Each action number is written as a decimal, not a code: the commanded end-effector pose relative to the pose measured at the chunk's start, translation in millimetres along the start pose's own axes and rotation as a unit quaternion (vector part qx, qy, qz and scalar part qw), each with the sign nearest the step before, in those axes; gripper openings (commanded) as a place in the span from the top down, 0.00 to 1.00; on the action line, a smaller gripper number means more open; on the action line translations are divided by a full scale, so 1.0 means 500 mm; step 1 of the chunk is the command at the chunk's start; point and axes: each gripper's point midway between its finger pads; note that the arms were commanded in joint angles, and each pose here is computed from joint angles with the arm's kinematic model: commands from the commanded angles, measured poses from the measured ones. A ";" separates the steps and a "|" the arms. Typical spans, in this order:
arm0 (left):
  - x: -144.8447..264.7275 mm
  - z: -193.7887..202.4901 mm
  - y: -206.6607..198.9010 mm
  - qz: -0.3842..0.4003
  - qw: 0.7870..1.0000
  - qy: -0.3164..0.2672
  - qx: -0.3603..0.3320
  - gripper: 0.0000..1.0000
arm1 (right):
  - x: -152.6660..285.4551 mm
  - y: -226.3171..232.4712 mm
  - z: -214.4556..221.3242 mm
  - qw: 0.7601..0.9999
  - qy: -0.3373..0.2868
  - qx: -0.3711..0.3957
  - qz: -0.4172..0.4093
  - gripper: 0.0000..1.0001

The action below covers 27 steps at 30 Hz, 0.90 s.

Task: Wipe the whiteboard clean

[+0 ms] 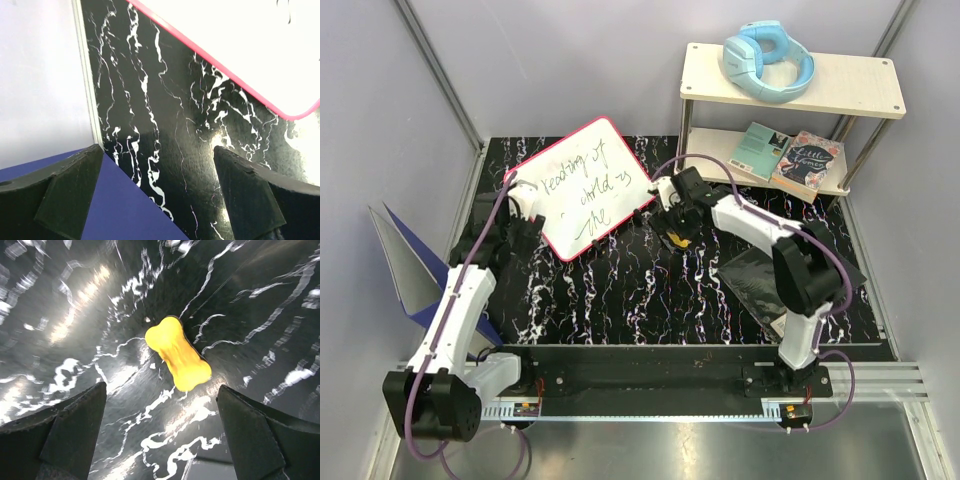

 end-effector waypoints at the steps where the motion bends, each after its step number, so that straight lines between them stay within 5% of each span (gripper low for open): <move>1: 0.031 -0.039 0.016 -0.003 0.999 -0.026 0.018 0.01 | -0.030 0.004 0.012 0.997 0.045 0.048 -0.033 0.04; 7: 0.028 -0.041 0.011 0.005 1.000 -0.025 0.018 0.01 | -0.056 -0.026 0.030 0.996 0.068 0.056 0.000 0.12; 21: 0.015 -0.023 0.003 0.010 1.000 -0.010 0.005 0.01 | -0.099 -0.072 0.022 0.998 0.057 0.022 -0.002 0.12; 27: 0.017 -0.018 0.002 0.009 1.000 -0.010 0.003 0.01 | -0.112 -0.061 0.017 0.999 0.047 0.002 -0.025 0.24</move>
Point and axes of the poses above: each gripper's point midway between its finger pads, its own x axis back along the fingers, its own y axis along the line the jaws close on, z = x × y, and after that the axes turned 1 degree about -x, right-handed
